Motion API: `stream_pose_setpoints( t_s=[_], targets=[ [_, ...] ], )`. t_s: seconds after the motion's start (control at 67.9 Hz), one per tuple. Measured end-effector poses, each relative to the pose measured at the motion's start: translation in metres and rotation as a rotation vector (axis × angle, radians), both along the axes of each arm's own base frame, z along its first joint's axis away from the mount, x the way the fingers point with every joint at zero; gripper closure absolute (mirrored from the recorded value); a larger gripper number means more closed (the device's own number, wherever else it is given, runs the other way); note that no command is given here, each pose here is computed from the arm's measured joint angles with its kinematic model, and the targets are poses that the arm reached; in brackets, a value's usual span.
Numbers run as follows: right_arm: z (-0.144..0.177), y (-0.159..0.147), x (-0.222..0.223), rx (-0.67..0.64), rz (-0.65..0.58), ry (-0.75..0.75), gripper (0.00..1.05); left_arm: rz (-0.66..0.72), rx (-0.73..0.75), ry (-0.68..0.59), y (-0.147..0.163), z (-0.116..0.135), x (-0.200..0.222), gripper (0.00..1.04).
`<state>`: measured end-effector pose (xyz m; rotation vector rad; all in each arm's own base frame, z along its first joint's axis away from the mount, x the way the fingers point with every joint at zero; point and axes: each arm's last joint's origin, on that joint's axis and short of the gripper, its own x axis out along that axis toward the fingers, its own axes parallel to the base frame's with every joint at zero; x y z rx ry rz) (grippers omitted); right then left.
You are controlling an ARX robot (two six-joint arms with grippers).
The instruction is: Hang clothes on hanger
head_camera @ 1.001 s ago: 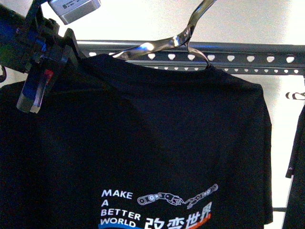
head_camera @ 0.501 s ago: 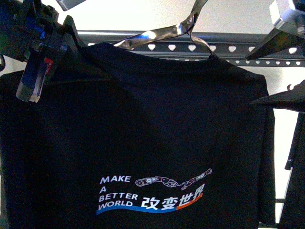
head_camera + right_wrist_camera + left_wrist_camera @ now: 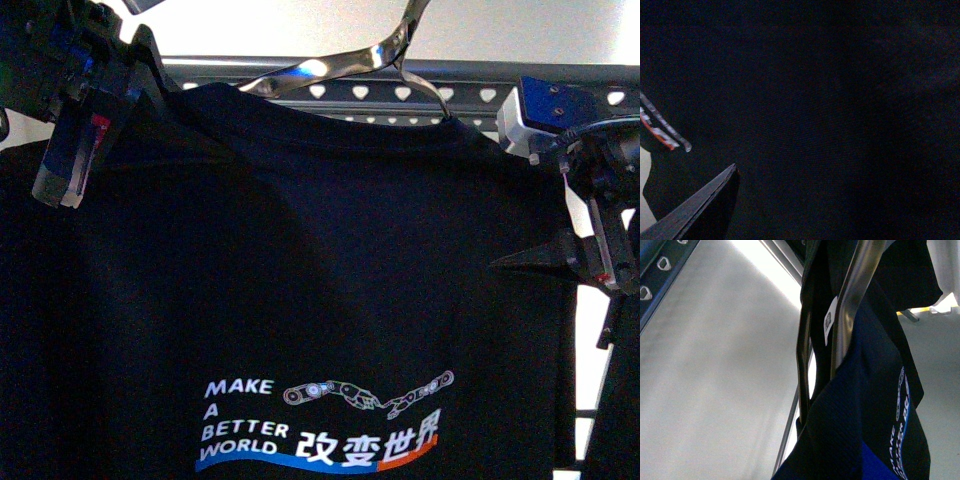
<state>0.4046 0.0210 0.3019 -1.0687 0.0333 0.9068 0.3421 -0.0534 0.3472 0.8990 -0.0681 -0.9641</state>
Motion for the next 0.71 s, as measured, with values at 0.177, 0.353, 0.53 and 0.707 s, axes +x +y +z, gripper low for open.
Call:
stream_pose_setpoints(
  t_s=[0.177, 0.353, 0.53, 0.707],
  targets=[
    [0.002, 0.000, -0.004, 0.032, -0.004, -0.007, 0.42, -0.001, 0.000, 0.000, 0.000, 0.000, 0.000, 1.01],
    [0.003, -0.007, -0.014, 0.031, 0.000, 0.002, 0.70, -0.004, -0.001, 0.000, 0.000, 0.000, 0.000, 0.90],
    [0.002, -0.021, -0.026, -0.003, 0.009, 0.004, 0.93, -0.010, -0.005, -0.008, 0.000, 0.002, 0.000, 0.64],
    [-0.001, -0.035, -0.043, -0.014, 0.005, 0.023, 0.95, -0.015, -0.007, -0.013, 0.000, 0.004, 0.000, 0.39]
  ],
)
